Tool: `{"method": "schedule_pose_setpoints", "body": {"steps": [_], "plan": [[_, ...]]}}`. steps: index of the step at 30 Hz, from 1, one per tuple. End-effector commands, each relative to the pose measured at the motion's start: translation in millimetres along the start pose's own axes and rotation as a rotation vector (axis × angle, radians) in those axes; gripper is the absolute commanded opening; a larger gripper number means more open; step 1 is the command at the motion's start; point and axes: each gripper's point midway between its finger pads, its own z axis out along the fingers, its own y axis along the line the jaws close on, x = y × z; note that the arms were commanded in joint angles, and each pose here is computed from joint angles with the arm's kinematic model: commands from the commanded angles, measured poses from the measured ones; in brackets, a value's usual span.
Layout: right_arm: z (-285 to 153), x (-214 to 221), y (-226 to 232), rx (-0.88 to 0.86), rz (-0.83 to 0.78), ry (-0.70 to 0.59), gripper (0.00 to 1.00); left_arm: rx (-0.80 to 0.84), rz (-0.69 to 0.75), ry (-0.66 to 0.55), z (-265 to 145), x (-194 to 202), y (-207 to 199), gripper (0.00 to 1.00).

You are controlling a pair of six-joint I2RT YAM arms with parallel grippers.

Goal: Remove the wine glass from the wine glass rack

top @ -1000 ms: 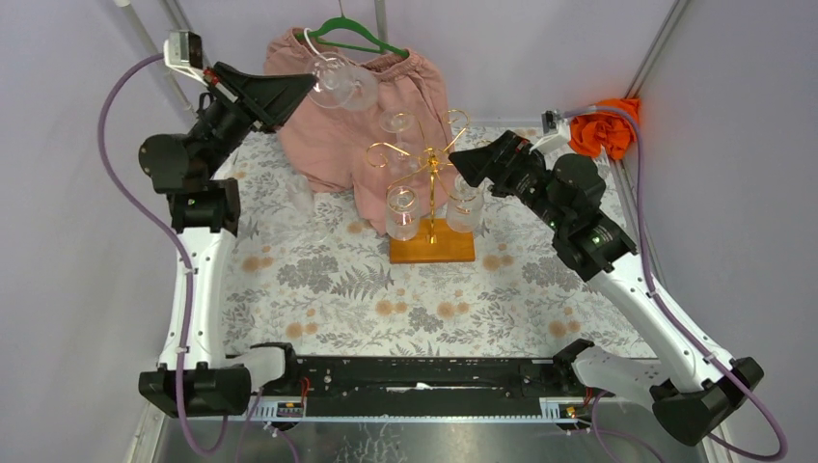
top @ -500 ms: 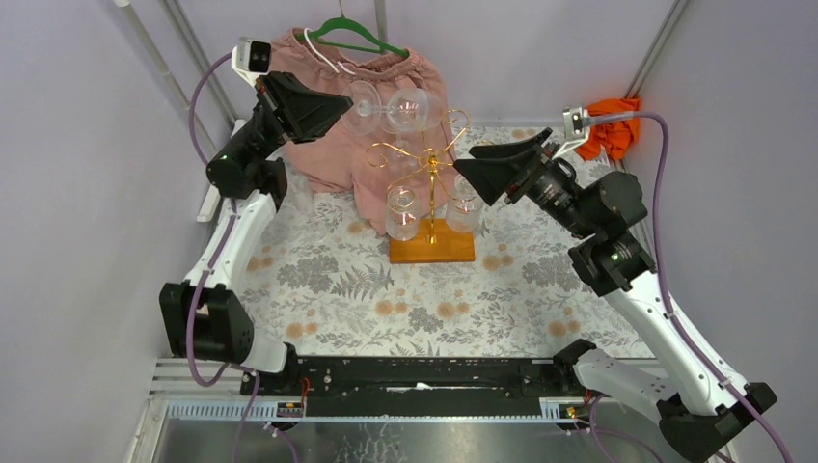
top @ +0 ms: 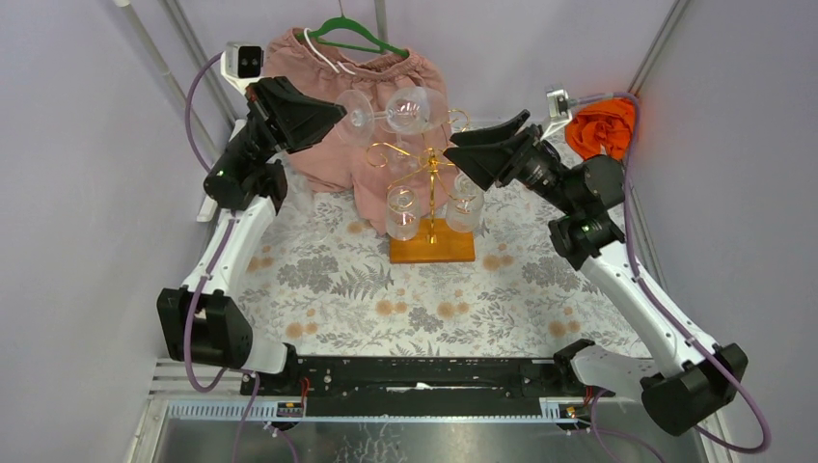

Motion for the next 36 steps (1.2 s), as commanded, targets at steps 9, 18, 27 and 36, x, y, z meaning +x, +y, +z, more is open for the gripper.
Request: {"method": "schedule_pose_setpoints", "body": {"steps": [9, 18, 27, 36], "plan": [[19.7, -31.1, 18.4, -0.171, -0.002, -0.065, 0.84, 0.086, -0.106, 0.010, -4.3, 14.2, -34.9, 0.00], [38.0, -27.6, 18.0, -0.324, 0.150, -0.023, 0.83, 0.066, -0.109, 0.001, -8.5, 14.7, -25.1, 0.00], [36.4, -34.6, 28.4, -0.555, 0.325, -0.041, 0.71, 0.041, -0.123, -0.012, -13.1, 12.5, -9.8, 0.00], [24.5, -42.7, 43.4, -0.653, 0.383, -0.057, 0.52, 0.034, -0.117, -0.008, -12.7, 10.2, -3.9, 0.00]]}}
